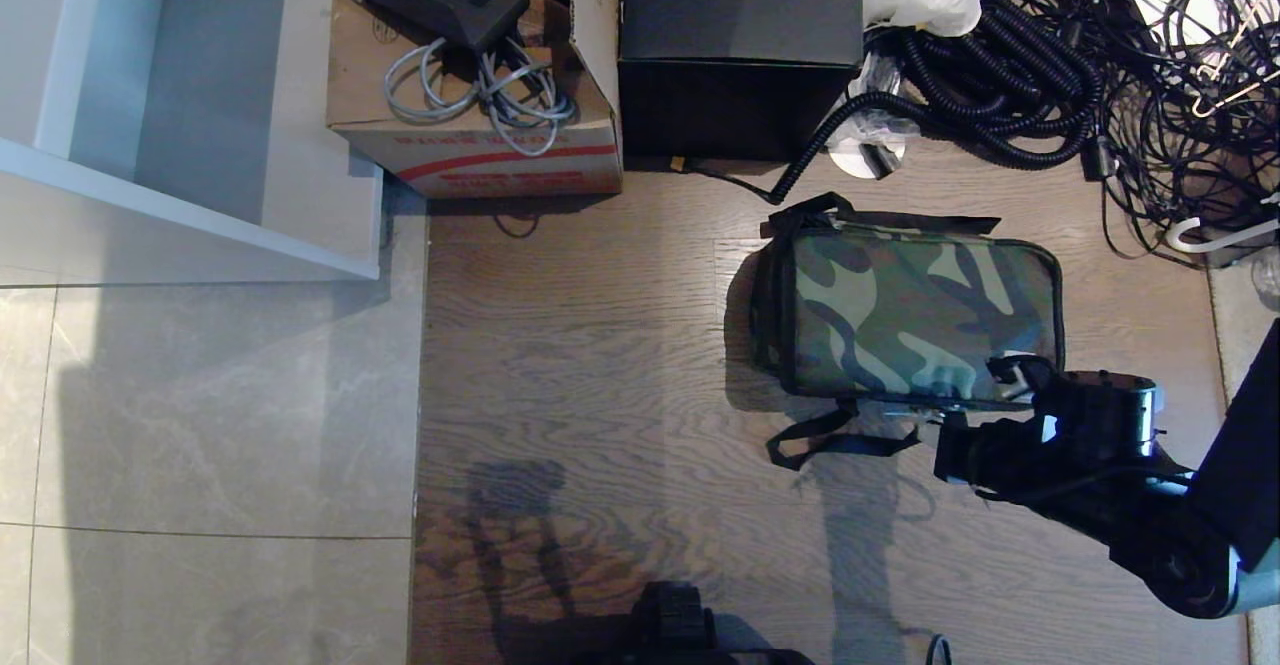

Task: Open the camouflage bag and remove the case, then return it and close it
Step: Open the top of the storage box

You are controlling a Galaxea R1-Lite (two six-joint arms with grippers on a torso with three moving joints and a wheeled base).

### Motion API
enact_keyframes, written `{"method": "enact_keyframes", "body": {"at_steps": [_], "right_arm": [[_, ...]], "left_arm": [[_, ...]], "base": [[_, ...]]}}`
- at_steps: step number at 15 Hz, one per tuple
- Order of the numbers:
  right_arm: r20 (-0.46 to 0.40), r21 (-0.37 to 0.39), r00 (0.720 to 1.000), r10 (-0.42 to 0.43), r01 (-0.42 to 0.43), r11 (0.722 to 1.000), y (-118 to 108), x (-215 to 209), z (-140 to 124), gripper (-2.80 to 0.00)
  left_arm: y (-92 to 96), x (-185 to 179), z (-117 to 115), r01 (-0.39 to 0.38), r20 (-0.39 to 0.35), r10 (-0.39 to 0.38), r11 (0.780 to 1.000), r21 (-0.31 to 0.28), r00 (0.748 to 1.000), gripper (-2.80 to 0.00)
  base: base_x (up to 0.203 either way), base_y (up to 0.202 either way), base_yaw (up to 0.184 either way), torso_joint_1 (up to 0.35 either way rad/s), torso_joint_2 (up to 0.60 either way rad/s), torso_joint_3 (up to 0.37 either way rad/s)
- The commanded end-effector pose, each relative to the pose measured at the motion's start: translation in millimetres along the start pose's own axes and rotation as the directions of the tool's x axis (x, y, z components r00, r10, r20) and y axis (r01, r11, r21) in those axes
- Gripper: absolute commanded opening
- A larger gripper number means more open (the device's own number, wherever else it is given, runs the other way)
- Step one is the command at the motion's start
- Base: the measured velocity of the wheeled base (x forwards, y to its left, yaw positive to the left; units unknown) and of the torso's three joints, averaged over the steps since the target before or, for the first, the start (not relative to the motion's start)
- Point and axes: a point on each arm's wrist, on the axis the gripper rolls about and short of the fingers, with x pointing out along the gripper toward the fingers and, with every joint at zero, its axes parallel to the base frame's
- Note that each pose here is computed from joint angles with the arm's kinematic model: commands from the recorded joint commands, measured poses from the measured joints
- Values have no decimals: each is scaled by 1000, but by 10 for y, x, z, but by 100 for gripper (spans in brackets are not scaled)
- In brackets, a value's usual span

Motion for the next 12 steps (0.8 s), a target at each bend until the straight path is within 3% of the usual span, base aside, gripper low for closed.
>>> {"method": "enact_keyframes", "body": {"at_steps": [1,5,8,12], "right_arm": [[-29,-62,1000,-10,8,998,-16,15,-82,0],[-37,-58,999,-29,27,998,-113,115,-125,0],[19,-41,999,-42,43,998,-180,209,-13,0],[86,43,996,-38,34,998,-199,320,116,0]], "left_arm": [[0,0,0,-1,0,1,1000,0,1000,-280],[0,0,0,0,0,0,1000,0,1000,-280],[0,0,0,0,1,0,1000,0,1000,-280],[0,0,0,-1,0,1,1000,0,1000,-280]], "base": [[0,0,0,0,0,0],[0,0,0,0,0,0],[0,0,0,0,0,0],[0,0,0,0,0,0]]}}
